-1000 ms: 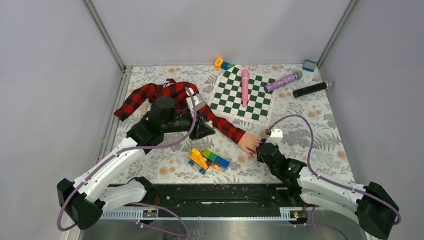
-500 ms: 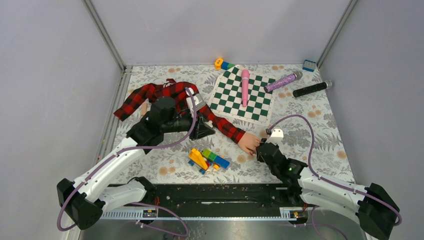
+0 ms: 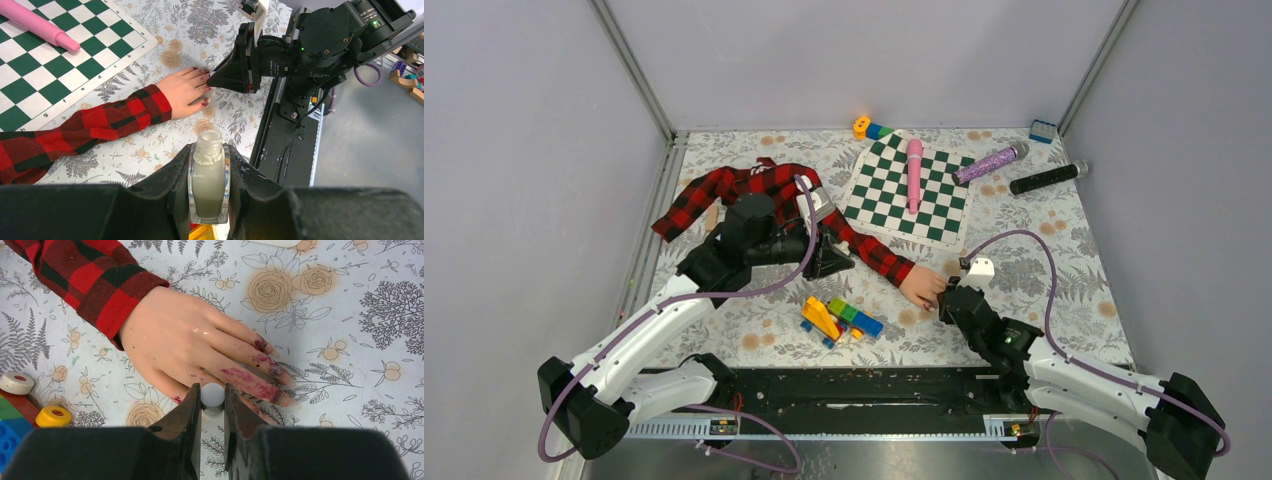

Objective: Paint the nails
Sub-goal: Paint the nail polish on the nail.

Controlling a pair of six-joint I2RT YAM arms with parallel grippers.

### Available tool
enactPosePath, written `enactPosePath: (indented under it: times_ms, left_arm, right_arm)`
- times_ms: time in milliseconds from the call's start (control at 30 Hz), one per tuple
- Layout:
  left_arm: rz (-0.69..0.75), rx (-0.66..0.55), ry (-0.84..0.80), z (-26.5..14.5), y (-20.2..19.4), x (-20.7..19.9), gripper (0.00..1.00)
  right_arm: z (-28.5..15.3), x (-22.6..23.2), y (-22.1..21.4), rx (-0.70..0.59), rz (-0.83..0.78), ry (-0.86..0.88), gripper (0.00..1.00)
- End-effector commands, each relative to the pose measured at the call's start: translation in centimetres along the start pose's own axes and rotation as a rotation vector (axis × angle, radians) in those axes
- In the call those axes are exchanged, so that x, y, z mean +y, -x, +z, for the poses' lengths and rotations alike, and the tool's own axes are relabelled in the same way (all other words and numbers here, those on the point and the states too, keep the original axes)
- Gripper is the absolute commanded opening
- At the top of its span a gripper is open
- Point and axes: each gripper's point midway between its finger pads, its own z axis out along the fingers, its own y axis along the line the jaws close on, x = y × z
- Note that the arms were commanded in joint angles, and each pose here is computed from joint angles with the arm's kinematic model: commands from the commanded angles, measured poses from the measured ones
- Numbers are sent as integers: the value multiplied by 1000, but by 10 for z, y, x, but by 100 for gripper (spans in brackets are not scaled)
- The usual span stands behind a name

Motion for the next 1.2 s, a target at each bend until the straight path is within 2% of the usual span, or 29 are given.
enactPosePath:
  times_ms: [0, 367, 1167]
  left_arm:
    - [57, -90, -37, -6, 32, -13, 0]
    - [61, -93, -34, -7, 33, -13, 0]
    - [61, -91, -35, -7, 32, -13, 0]
  right_arm:
    - [-1, -3, 7, -31, 16, -32, 0]
    - [-4, 21, 20, -72, 44, 81, 0]
    - [3, 24, 6, -41, 20, 76, 0]
